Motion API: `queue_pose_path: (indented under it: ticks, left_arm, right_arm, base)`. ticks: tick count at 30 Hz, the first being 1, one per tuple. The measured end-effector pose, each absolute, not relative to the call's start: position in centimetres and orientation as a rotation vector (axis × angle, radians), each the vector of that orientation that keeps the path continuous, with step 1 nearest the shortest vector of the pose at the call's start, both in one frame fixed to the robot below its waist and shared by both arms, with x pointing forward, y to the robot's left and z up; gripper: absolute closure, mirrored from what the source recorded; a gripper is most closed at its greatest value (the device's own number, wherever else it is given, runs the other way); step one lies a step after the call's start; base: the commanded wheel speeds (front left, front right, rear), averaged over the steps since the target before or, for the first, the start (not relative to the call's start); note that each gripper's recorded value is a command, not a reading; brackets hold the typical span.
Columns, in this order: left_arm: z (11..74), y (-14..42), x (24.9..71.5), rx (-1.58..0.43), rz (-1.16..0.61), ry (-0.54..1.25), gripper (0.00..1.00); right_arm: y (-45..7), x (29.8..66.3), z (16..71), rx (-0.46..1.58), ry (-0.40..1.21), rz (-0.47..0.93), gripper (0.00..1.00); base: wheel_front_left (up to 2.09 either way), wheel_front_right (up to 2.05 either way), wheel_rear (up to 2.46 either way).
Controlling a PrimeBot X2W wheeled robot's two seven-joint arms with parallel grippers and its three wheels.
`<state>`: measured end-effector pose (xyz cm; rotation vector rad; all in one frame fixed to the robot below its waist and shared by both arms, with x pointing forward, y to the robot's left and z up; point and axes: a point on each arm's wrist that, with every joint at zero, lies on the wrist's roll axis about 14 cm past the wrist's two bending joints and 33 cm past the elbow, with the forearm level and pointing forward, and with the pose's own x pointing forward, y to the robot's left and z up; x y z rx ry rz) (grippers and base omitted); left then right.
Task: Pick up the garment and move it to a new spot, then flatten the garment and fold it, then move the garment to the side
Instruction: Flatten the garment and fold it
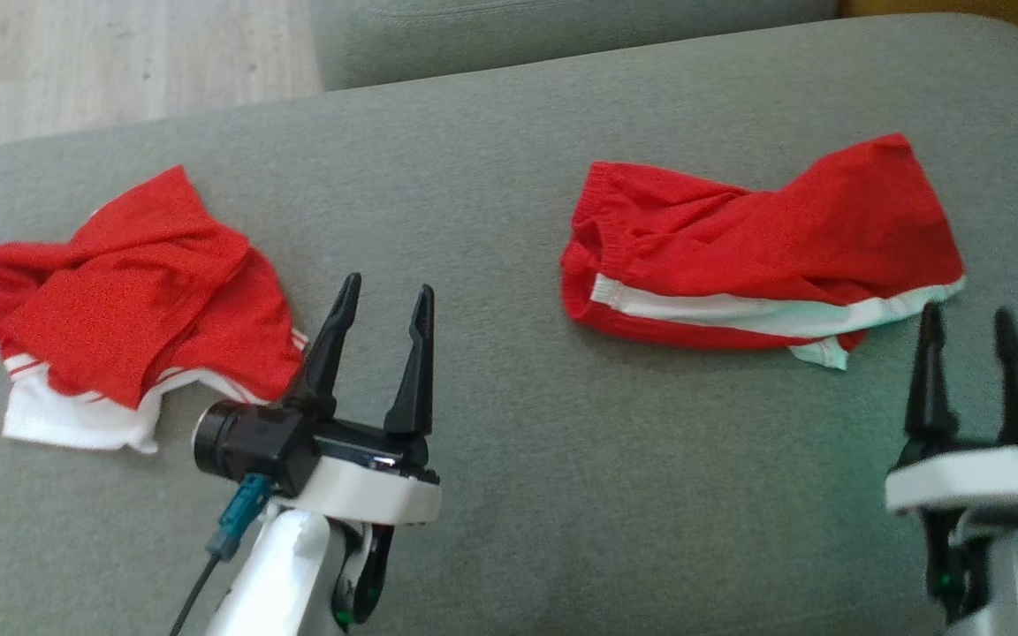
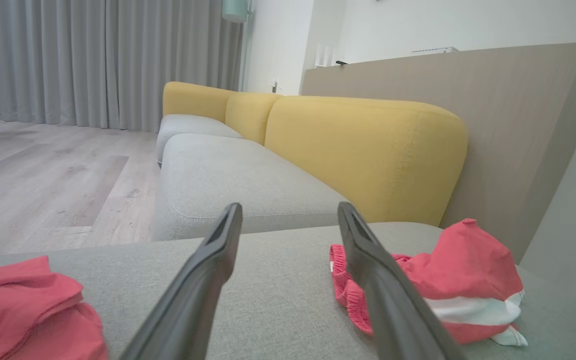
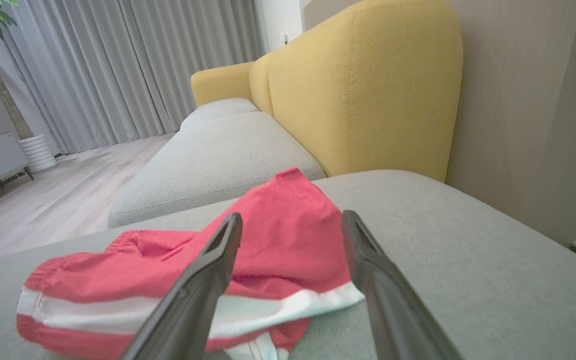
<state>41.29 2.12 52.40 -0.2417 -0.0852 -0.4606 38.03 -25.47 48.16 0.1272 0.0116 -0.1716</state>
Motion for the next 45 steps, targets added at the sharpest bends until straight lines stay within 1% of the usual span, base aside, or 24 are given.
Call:
queue_pose_path:
  ticks: [3,6,9,16,22,34,45]
  left_arm:
    - [51.8,1.0,41.0,-0.236,-0.499,-0.065,0.00]
    - [50.9,-0.3,40.9,-0.216,-0.543,-0.035,0.00]
    - [50.2,-2.2,40.8,-0.187,-0.616,-0.002,0.00]
    - [47.3,-6.5,41.4,-0.075,-0.788,0.175,0.00]
    - [45.6,-9.9,41.3,-0.037,-0.911,0.271,0.00]
    - [43.3,-12.8,41.4,-0.034,-1.004,0.364,0.00]
    - [42.9,-13.6,41.3,-0.032,-1.033,0.373,0.00]
  right_arm:
    - [-25.5,36.0,47.0,0.149,0.037,-0.185,0.00]
    - [-26.2,35.2,47.1,0.158,0.028,-0.211,0.00]
    - [-26.5,35.1,47.4,0.154,0.014,-0.219,0.00]
    - [-26.5,35.3,46.8,0.149,0.032,-0.222,0.00]
    - [-26.7,35.3,46.3,0.151,0.047,-0.232,0.00]
    - [-28.4,34.6,46.0,0.153,0.058,-0.291,0.00]
    - [-28.9,34.6,46.4,0.157,0.045,-0.304,0.00]
  base:
    - [0.00,0.00,0.00]
    - [0.00,0.00,0.00]
    - [0.00,0.00,0.00]
    - [0.00,0.00,0.00]
    - [0.00,0.00,0.00]
    - [0.00,0.00,0.00]
    - [0.00,0.00,0.00]
